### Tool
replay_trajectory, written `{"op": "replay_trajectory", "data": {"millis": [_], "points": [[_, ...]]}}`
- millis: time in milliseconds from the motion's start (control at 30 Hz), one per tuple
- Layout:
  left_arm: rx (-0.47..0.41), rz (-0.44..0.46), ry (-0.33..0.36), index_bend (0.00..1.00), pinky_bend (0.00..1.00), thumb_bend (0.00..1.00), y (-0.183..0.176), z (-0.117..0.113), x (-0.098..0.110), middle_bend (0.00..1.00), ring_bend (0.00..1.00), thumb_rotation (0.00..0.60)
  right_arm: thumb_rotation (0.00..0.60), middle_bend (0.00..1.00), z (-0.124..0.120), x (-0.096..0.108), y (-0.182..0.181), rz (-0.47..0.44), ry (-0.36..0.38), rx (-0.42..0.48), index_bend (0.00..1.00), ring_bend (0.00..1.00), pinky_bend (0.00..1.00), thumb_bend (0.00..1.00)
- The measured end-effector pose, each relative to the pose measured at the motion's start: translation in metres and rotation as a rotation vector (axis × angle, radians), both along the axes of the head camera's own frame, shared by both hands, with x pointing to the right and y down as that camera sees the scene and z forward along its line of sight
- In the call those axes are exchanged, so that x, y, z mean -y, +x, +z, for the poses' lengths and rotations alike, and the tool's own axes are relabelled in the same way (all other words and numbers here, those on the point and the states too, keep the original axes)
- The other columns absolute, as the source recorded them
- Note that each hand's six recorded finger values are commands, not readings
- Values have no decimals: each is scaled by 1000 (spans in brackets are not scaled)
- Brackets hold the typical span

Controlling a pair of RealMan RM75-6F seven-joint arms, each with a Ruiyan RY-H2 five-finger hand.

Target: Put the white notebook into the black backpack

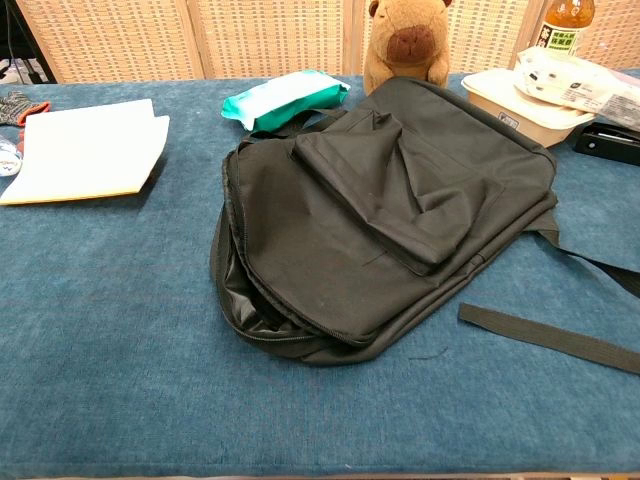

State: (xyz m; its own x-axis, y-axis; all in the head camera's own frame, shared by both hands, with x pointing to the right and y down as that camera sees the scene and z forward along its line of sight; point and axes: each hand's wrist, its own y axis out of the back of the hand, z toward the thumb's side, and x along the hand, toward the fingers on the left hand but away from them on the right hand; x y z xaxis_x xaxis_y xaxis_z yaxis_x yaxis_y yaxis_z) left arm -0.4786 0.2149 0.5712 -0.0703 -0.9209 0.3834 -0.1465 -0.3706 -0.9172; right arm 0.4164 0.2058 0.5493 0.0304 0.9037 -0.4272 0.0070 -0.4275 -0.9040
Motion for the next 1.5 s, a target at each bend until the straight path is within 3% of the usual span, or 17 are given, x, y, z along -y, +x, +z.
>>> {"op": "replay_trajectory", "data": {"millis": [400,567,733,933,1233,1500], "points": [[11,18,-5,0,0,0,1,8,4,0,0,600,600,0,-1,-1,1,5,-3,1,0,0,0,0],[-26,62,-28,0,0,0,15,33,17,0,0,600,600,0,-1,0,2,13,-6,3,0,0,0,0],[-88,116,-36,0,0,0,41,67,44,0,0,600,600,0,1,0,5,22,-15,3,0,0,0,0],[-171,118,-62,0,0,0,73,105,70,0,0,600,600,0,3,2,8,37,-19,3,0,0,0,0],[-150,106,-62,0,0,0,97,137,103,0,0,600,600,0,5,4,11,49,-23,2,0,0,0,0],[-91,111,-78,0,0,0,105,157,116,0,0,600,600,0,5,5,12,57,-22,7,0,0,0,0]]}}
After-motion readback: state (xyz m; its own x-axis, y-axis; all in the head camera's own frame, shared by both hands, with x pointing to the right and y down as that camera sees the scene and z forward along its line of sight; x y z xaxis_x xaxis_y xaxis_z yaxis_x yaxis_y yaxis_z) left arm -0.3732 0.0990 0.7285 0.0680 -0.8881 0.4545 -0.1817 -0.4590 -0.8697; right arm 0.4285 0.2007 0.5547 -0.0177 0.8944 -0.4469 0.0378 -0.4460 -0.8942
